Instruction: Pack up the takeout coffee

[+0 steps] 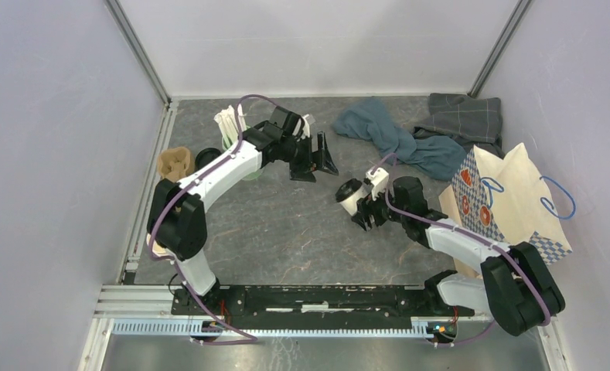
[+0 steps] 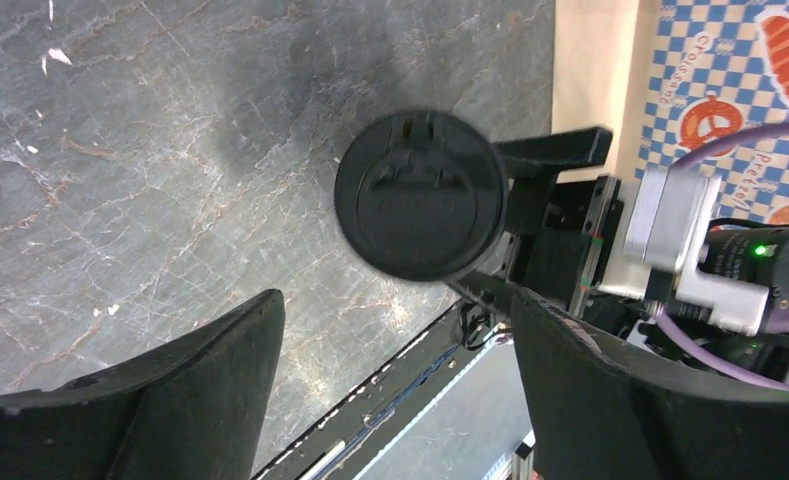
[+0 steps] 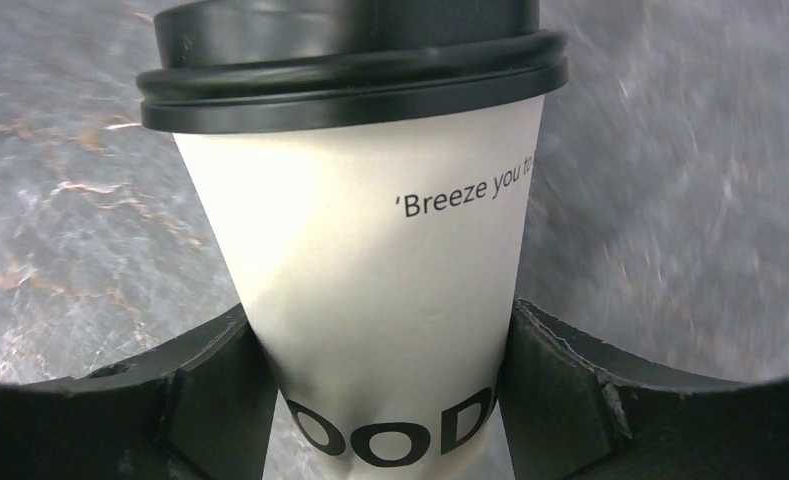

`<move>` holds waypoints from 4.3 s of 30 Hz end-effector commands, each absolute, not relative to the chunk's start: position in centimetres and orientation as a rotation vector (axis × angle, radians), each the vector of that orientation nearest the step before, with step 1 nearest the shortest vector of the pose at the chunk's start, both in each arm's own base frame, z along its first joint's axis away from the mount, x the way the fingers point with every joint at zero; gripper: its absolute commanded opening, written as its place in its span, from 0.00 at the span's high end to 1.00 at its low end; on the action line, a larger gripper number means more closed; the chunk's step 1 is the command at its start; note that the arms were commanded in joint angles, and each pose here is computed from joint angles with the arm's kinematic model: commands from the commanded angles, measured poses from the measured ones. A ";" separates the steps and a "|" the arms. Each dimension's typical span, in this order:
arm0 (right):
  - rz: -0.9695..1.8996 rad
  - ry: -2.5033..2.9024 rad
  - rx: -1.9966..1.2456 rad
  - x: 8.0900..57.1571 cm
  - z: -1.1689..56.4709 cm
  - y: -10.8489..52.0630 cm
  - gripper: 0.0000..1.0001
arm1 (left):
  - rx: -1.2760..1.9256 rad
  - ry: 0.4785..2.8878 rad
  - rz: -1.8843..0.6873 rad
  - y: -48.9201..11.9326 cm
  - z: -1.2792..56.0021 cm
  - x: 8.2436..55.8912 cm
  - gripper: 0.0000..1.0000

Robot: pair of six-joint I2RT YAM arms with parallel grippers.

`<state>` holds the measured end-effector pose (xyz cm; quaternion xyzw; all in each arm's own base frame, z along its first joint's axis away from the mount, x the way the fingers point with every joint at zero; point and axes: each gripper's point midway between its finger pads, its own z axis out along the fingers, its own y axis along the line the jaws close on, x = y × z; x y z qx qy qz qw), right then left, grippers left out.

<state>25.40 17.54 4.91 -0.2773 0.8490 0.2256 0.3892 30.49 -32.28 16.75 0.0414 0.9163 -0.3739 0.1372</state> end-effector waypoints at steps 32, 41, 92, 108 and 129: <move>0.747 1.434 -1.142 27.0 15.5 25.6 0.43 | 0.210 2.610 -1.130 -31.8 22.3 26.5 0.03; 0.737 1.457 -1.145 27.2 15.0 25.5 0.43 | 0.166 2.630 -1.053 -31.8 21.6 26.5 0.11; 0.177 1.886 -0.520 24.4 22.9 11.3 0.02 | 0.422 2.491 -0.014 -34.7 17.1 38.4 0.40; 0.199 1.849 -0.514 22.6 24.1 10.6 0.02 | 0.466 2.527 -0.009 -35.6 14.6 38.5 0.12; 0.014 1.962 -0.345 24.4 29.5 7.8 0.02 | 0.413 2.458 -0.115 -33.3 23.3 36.0 0.00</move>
